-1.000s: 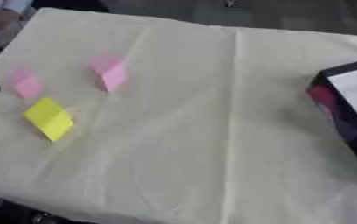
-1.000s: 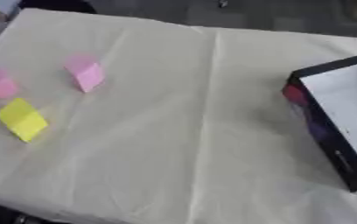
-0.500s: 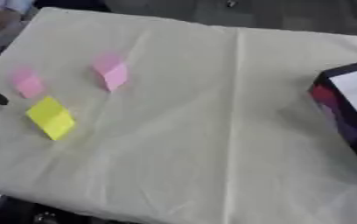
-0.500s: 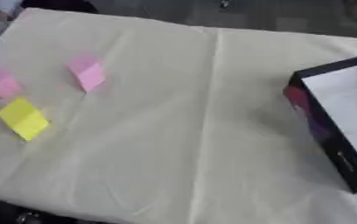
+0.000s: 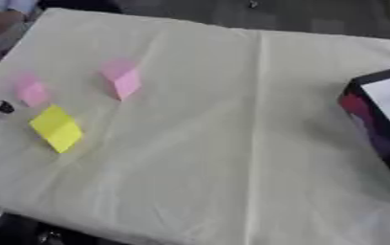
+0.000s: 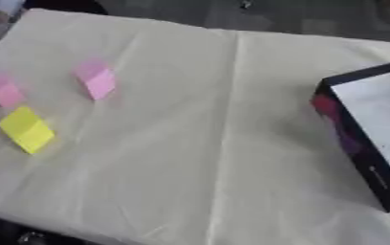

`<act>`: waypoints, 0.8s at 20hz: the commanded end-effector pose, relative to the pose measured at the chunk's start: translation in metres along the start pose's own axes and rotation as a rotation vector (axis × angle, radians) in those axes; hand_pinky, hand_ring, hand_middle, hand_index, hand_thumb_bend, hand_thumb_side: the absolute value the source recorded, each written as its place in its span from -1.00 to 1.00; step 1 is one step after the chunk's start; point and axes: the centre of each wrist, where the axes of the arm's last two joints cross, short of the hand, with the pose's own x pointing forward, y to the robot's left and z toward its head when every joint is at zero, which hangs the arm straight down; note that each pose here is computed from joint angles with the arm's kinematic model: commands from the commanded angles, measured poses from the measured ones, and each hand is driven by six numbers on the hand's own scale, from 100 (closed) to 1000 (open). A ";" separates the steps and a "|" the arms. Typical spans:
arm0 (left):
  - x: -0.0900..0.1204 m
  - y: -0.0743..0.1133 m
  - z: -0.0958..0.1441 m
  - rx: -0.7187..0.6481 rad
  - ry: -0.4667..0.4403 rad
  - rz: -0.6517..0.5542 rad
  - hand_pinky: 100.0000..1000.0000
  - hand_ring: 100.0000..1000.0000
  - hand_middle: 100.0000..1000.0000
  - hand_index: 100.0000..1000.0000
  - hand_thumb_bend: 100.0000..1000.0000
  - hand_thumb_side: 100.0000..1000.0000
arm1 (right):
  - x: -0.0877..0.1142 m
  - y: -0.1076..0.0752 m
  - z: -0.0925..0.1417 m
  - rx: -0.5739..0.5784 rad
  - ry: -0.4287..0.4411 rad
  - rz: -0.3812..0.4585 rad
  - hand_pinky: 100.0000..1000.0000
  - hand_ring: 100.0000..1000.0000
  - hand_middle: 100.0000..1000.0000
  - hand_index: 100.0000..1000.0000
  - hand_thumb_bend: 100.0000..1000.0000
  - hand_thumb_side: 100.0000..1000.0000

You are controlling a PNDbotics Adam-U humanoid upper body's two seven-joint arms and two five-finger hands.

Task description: Pick up the objects with one hand, pass them to the other hand, and then place them into the box on the other side of the table.

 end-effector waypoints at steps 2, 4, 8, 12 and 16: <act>0.008 0.016 0.007 0.057 -0.010 0.009 0.92 0.70 0.61 0.59 0.51 -0.62 | 0.008 0.000 -0.005 0.018 -0.030 0.017 0.55 0.27 0.79 0.74 -0.30 -0.82; 0.014 0.015 0.006 0.061 -0.013 0.007 0.92 0.70 0.61 0.59 0.51 -0.62 | 0.008 0.000 -0.005 0.020 -0.029 0.016 0.55 0.27 0.79 0.74 -0.30 -0.82; 0.022 0.013 0.002 0.064 -0.005 -0.004 0.92 0.71 0.61 0.59 0.51 -0.62 | 0.007 0.001 -0.005 0.024 -0.028 0.015 0.55 0.27 0.79 0.74 -0.30 -0.82; 0.027 0.010 -0.001 0.070 0.005 -0.009 0.92 0.71 0.61 0.57 0.50 -0.64 | 0.007 0.002 -0.005 0.028 -0.025 0.015 0.55 0.27 0.79 0.74 -0.30 -0.82; 0.030 0.009 -0.002 0.076 0.004 -0.015 0.92 0.71 0.60 0.56 0.49 -0.67 | 0.006 0.004 -0.005 0.033 -0.024 0.012 0.55 0.27 0.79 0.74 -0.31 -0.82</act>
